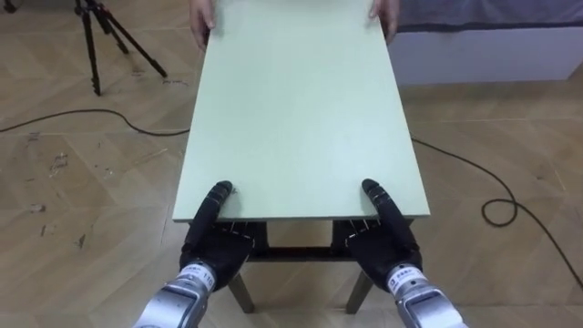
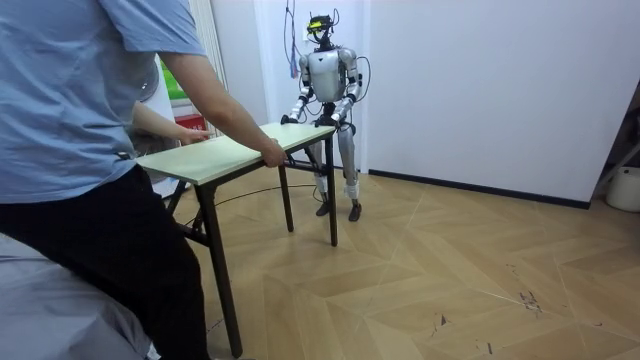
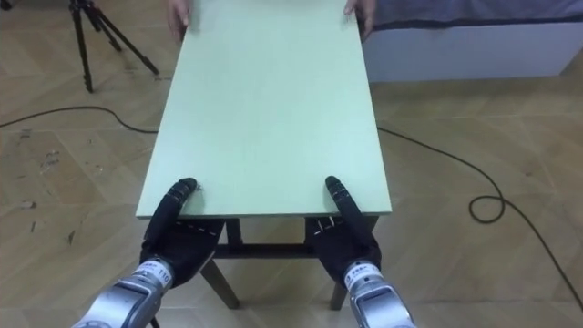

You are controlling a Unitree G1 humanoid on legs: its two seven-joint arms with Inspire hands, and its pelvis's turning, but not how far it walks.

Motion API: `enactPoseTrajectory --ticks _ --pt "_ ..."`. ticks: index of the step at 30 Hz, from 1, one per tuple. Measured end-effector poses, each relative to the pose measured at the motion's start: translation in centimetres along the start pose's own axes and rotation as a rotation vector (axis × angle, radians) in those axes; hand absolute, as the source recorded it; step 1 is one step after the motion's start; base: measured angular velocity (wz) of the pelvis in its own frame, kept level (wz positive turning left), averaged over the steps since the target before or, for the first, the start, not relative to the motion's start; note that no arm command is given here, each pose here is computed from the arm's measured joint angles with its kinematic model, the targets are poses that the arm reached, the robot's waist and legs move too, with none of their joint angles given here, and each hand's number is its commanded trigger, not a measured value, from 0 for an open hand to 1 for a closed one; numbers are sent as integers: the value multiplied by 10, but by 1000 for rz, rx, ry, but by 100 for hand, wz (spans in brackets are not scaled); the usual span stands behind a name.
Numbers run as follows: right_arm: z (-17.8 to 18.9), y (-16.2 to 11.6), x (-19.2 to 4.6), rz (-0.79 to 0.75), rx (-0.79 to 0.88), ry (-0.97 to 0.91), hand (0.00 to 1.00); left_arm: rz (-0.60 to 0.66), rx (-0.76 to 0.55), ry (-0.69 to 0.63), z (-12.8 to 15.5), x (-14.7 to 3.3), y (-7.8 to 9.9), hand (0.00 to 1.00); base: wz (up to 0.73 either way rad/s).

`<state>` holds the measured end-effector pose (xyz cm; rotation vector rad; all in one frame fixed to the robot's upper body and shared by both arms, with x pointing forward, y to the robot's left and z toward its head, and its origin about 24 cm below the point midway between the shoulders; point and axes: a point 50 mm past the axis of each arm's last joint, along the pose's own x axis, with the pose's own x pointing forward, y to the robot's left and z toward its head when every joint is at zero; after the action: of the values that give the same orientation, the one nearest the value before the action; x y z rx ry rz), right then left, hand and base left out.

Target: Move table with human

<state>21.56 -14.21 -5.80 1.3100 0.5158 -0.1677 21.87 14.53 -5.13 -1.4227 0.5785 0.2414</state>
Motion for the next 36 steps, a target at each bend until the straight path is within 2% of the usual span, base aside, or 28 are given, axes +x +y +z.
enactPoseTrajectory --ticks 12,25,36 --pt "-1 -2 -4 -3 -4 -3 100 5 38 -8 -1 -1 2 100 0" --pt "-2 9 -23 61 -2 -22 100 -85 123 -43 -3 -17 -8 100 -2" --pt "-6 10 -36 127 -14 -65 100 -134 185 -102 -15 -35 -11 100 3"
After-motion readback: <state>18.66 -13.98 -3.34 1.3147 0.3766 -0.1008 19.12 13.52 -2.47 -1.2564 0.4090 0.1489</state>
